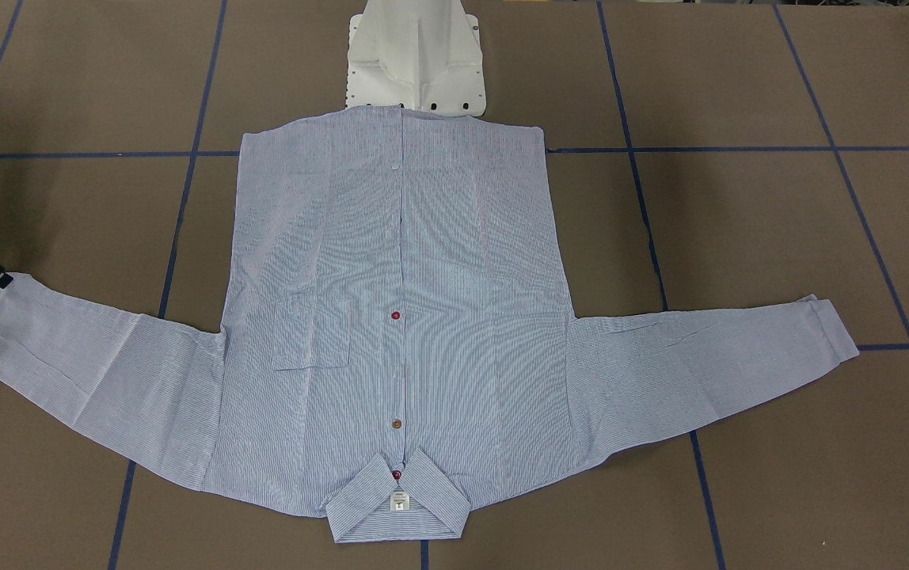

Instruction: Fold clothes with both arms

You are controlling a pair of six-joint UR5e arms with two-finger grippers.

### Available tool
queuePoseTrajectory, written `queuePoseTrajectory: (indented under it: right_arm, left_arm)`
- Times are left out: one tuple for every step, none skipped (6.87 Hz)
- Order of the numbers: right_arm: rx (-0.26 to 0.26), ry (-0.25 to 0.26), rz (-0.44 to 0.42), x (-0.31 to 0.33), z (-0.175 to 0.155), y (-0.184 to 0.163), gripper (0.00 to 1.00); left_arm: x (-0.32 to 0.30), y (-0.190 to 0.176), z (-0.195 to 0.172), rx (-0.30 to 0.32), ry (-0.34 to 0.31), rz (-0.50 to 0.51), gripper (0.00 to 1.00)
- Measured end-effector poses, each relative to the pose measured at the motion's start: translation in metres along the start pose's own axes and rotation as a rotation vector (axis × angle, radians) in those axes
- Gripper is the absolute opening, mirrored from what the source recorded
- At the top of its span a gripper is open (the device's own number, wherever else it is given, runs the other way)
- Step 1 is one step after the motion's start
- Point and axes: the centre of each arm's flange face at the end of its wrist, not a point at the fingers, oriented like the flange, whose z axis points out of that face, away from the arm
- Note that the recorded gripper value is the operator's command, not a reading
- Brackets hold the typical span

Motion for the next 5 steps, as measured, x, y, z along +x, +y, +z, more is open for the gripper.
queuePoseTrajectory:
  right_arm:
    - [-0.002, 0.001, 0.000, 0.0001, 0.0011, 0.0003, 0.34]
    - [-0.003, 0.002, 0.000, 0.0004, 0.0017, 0.0002, 0.09]
    - [-0.003, 0.003, 0.000, 0.0009, 0.0023, 0.0002, 0.00]
    - [-0.003, 0.003, 0.001, 0.0008, 0.0021, 0.0002, 0.00]
    - [-0.002, 0.001, 0.001, 0.0006, 0.0014, 0.0004, 0.00]
  left_arm:
    - [0.0000, -0.0002, 0.0000, 0.000, -0.001, 0.000, 0.99]
    - [-0.0002, -0.0001, 0.0000, 0.000, -0.001, -0.001, 0.99]
    - [-0.0003, -0.0002, -0.0002, 0.000, -0.002, -0.001, 0.99]
    - [0.0004, -0.0006, -0.0008, 0.002, -0.002, 0.000, 0.99]
    - [0.0015, -0.0012, -0.0018, 0.004, -0.003, 0.000, 0.99]
